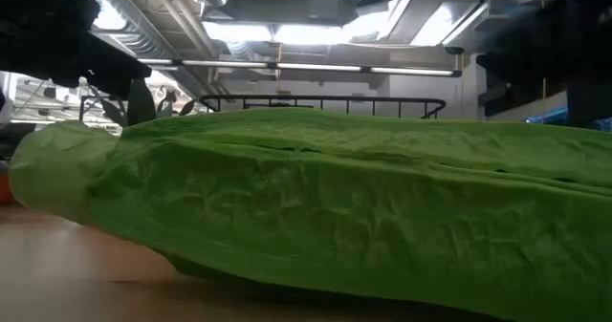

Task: Build produce basket
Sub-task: Put the grapes into the black wire basket

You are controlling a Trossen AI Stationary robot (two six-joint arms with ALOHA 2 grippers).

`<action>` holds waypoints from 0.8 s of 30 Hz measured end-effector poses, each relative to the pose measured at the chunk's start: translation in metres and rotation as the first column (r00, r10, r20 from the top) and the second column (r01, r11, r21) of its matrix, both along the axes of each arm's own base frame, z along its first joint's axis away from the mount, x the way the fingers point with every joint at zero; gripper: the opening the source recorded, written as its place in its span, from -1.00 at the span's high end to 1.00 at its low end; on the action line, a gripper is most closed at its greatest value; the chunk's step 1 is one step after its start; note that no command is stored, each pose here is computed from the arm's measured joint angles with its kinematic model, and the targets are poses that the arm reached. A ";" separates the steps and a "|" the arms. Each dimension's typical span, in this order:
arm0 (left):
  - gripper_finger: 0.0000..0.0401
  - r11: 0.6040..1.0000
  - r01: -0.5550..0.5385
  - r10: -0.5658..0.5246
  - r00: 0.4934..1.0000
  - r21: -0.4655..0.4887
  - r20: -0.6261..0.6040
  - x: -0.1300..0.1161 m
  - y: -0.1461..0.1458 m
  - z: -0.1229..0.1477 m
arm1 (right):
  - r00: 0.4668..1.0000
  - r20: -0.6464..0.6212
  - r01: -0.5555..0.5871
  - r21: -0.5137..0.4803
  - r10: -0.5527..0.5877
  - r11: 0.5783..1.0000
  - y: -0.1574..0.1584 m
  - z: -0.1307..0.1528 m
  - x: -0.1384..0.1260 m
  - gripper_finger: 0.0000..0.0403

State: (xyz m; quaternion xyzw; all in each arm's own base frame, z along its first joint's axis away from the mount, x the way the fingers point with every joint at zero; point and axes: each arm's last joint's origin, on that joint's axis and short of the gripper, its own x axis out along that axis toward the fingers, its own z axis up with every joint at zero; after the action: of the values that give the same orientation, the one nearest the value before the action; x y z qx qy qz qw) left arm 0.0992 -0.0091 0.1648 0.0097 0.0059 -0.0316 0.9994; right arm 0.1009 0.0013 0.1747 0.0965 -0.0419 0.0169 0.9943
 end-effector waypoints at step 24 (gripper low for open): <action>0.14 1.000 0.000 0.000 1.000 0.000 0.000 0.000 0.000 0.000 | 0.999 0.031 -0.030 0.246 0.023 0.969 0.000 0.003 0.000 0.15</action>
State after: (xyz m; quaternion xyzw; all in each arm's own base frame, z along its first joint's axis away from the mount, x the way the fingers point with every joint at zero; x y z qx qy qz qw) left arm 0.0992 -0.0091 0.1648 0.0097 0.0059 -0.0317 0.9994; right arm 0.1006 0.0013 0.1781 0.2197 -0.0564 0.0263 0.9736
